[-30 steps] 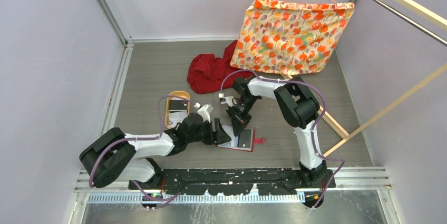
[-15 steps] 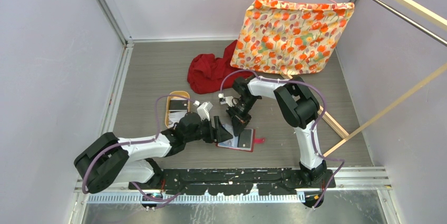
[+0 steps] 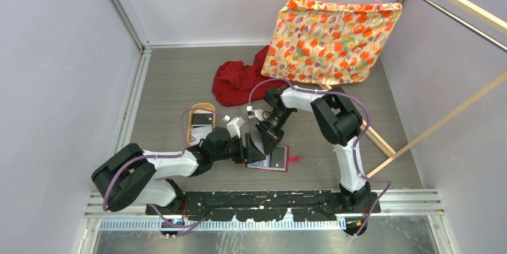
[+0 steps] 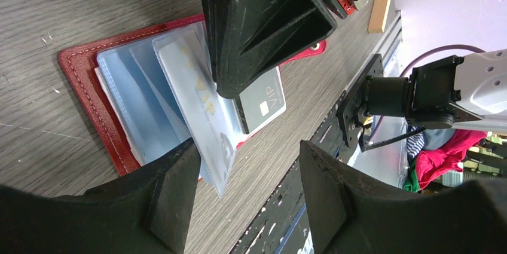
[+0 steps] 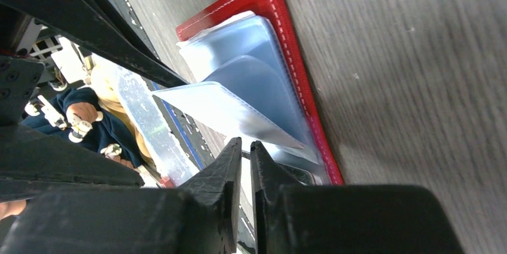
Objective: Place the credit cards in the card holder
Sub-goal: Turn over the card holder.
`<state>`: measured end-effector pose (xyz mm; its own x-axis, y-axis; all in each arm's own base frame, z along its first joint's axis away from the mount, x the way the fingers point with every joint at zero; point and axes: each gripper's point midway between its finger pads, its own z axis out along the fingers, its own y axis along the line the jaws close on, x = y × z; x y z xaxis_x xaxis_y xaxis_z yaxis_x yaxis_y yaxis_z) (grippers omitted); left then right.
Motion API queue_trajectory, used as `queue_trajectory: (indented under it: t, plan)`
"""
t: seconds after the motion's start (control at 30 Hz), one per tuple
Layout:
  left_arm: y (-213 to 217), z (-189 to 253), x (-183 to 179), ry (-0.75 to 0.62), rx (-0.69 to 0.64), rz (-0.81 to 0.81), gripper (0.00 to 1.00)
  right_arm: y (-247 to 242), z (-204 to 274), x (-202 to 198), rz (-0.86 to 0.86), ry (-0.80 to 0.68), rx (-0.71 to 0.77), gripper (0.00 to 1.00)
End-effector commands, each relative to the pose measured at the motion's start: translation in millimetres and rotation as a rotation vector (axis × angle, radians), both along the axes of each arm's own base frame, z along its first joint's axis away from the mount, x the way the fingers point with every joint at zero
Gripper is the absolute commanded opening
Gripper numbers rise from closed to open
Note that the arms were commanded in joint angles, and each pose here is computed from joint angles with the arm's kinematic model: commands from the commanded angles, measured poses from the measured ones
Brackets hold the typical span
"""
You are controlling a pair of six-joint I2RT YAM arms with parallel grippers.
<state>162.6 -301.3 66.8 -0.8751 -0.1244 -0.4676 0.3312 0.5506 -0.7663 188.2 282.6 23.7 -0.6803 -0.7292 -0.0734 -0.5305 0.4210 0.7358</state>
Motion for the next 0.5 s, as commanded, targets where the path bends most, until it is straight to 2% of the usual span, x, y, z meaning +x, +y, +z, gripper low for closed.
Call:
queue_trajectory:
  t: [0.0, 0.23, 0.47]
  plan:
    - [-15.2, 24.6, 8.5, -0.046, -0.082, -0.023, 0.62, 9.2, 33.7, 5.1, 0.02, -0.041, 0.107, 0.18]
    - [-21.8, 24.8, 13.0, -0.04, -0.069, -0.035, 0.62, 8.1, 51.1, 8.0, 0.02, -0.05, 0.161, 0.24]
    - [-26.0, 21.8, 16.1, -0.024, -0.052, -0.039, 0.55, -3.5, 70.0, 22.9, -0.028, -0.073, 0.205, 0.26]
